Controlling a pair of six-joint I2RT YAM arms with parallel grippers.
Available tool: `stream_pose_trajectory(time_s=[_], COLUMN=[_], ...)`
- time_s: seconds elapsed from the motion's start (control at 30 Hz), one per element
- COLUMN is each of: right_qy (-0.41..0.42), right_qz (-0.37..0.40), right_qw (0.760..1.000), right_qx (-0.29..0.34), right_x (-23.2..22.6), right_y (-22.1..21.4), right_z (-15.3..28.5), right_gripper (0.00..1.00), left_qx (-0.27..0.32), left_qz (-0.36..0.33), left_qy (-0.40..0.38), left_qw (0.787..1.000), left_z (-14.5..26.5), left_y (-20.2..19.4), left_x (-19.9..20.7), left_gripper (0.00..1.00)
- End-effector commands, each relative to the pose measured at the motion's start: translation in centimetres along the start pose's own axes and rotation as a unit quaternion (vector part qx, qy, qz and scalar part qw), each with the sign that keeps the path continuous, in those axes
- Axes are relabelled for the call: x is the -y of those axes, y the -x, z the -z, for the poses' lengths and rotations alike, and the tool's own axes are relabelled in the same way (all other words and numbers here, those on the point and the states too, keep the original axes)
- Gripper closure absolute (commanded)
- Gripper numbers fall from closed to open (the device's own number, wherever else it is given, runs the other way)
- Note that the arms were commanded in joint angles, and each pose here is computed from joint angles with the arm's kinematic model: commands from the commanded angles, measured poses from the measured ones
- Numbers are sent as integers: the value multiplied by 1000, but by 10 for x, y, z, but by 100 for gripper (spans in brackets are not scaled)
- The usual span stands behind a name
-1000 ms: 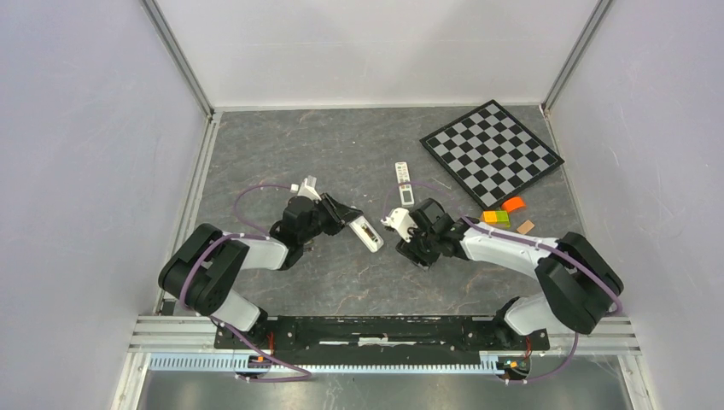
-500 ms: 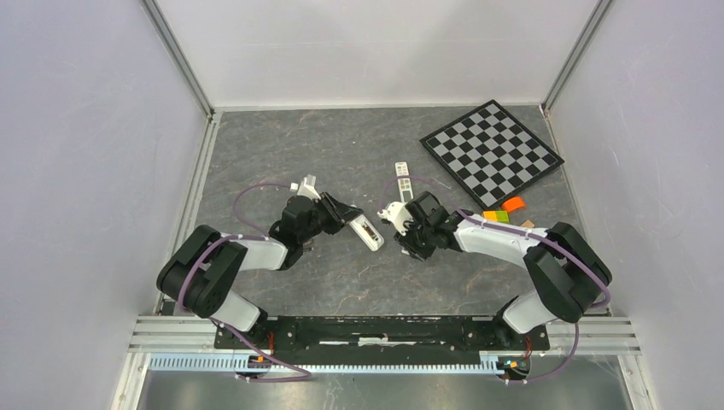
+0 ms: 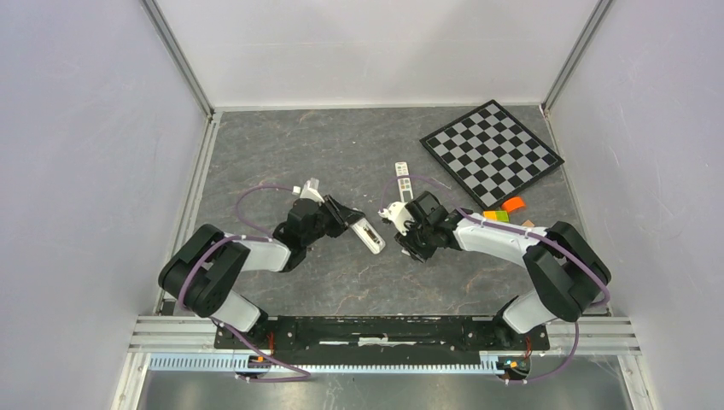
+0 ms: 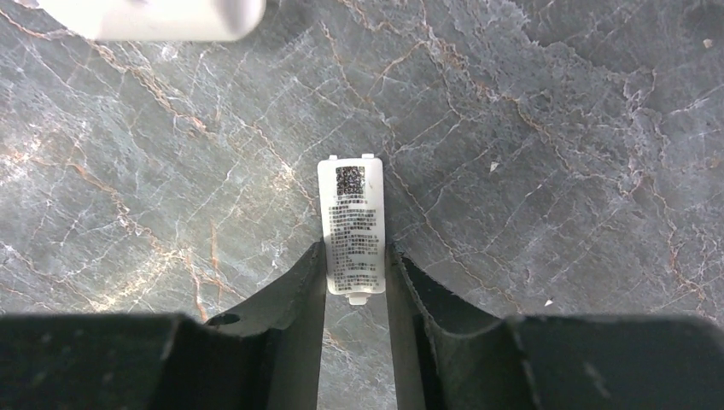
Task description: Load the batteries into the remote control
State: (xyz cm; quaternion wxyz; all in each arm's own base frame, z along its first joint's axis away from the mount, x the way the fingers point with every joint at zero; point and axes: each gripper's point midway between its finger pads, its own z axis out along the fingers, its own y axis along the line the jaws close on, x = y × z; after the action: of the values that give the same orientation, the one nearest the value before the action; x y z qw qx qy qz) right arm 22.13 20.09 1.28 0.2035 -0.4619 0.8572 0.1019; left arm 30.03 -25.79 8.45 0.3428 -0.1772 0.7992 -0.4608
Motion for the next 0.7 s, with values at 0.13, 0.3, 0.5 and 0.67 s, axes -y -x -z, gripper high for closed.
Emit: stream_pose_trajectory(time_s=[0.13, 0.3, 0.5, 0.67], right_qy=[-6, 1, 0, 3], right_qz=[-11, -14, -20, -29], right_qw=[999, 999, 999, 999], right_qx=[-47, -50, -41, -29], right_x=[1, -3, -3, -4], right_y=[-25, -29, -23, -19], right_z=[-7, -7, -6, -6], right_gripper=[68, 72, 73, 73], left_qx=[48, 66, 81, 89], left_qz=[5, 4, 17, 32], left_qy=[69, 109, 157, 179], left_qw=[996, 992, 984, 979], left_z=[-11, -8, 10, 21], left_y=[-6, -7, -5, -4], left_x=[-9, -21, -34, -39], left_gripper=[86, 75, 52, 41])
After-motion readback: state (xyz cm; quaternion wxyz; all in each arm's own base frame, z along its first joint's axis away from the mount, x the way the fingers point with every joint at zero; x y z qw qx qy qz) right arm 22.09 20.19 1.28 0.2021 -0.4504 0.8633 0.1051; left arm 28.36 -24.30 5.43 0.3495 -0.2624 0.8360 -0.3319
